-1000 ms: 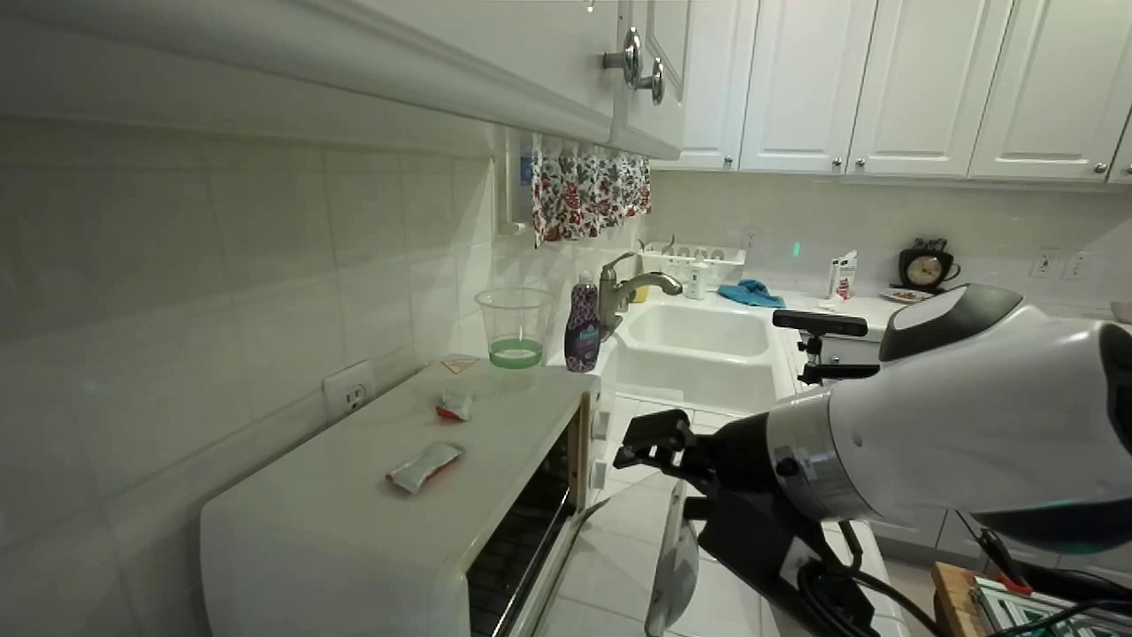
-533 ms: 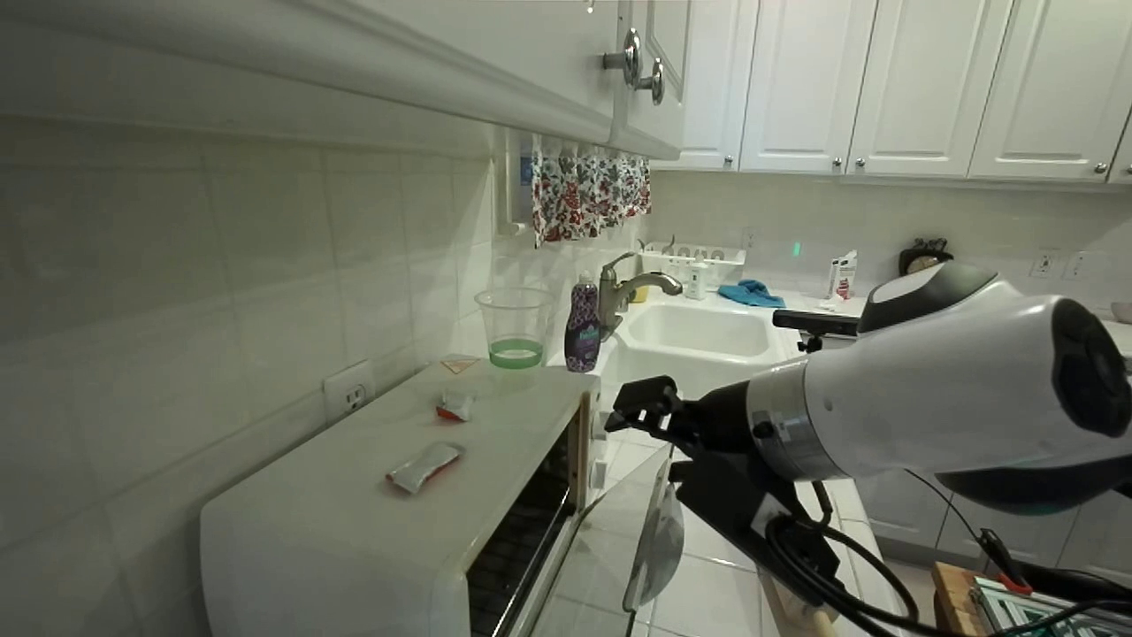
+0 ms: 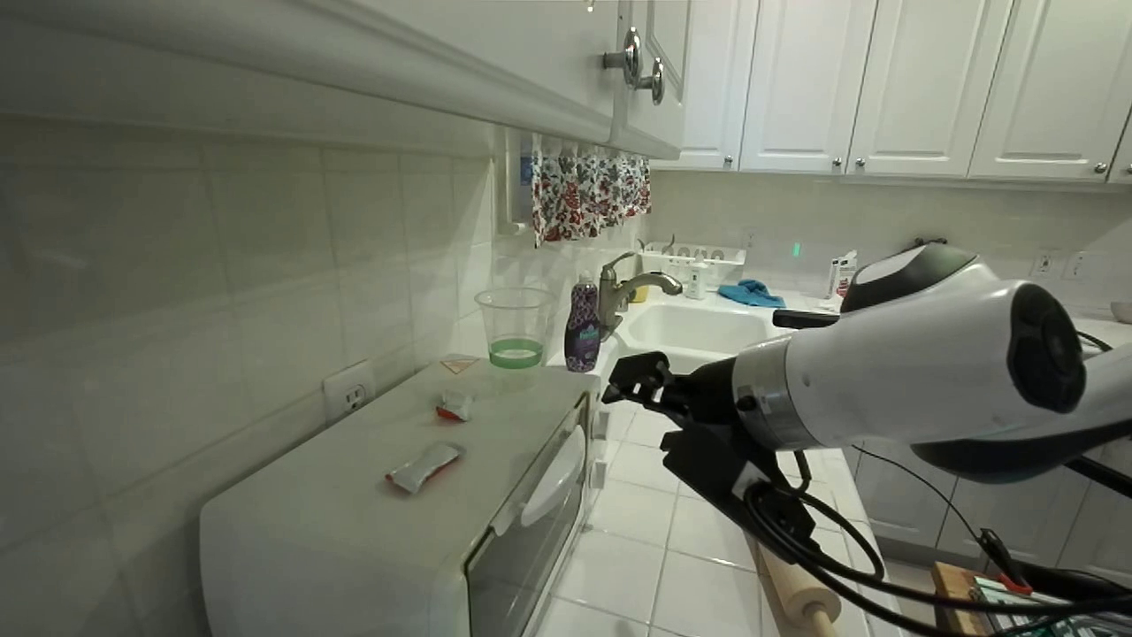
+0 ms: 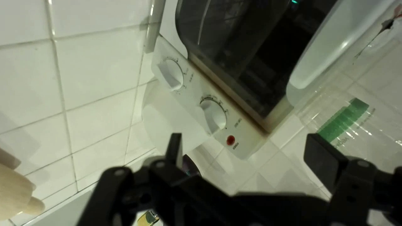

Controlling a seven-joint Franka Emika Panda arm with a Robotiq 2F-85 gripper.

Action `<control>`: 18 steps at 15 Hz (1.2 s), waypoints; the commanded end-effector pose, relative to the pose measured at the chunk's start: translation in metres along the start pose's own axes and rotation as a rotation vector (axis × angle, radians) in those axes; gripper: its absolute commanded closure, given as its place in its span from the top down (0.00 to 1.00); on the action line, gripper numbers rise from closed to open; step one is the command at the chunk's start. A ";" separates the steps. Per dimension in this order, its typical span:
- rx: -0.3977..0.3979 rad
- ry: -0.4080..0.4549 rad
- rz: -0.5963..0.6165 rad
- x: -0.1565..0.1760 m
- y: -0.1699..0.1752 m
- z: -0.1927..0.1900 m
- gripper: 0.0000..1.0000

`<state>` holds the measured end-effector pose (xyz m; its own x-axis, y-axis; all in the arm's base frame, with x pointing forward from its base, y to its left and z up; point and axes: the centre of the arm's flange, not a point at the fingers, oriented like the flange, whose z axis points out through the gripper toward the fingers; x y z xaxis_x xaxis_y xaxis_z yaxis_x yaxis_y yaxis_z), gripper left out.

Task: Close the door of the oven

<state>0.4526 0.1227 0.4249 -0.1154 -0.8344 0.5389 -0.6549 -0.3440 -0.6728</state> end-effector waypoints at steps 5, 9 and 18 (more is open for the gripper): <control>0.061 -0.081 -0.073 -0.014 -0.015 -0.022 1.00; 0.105 -0.231 -0.186 -0.026 -0.024 -0.071 1.00; 0.004 -0.481 -0.270 -0.027 -0.025 -0.141 1.00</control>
<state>0.3970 0.2223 0.4598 0.3603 -0.8291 0.4276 -0.5786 -0.5582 -0.5947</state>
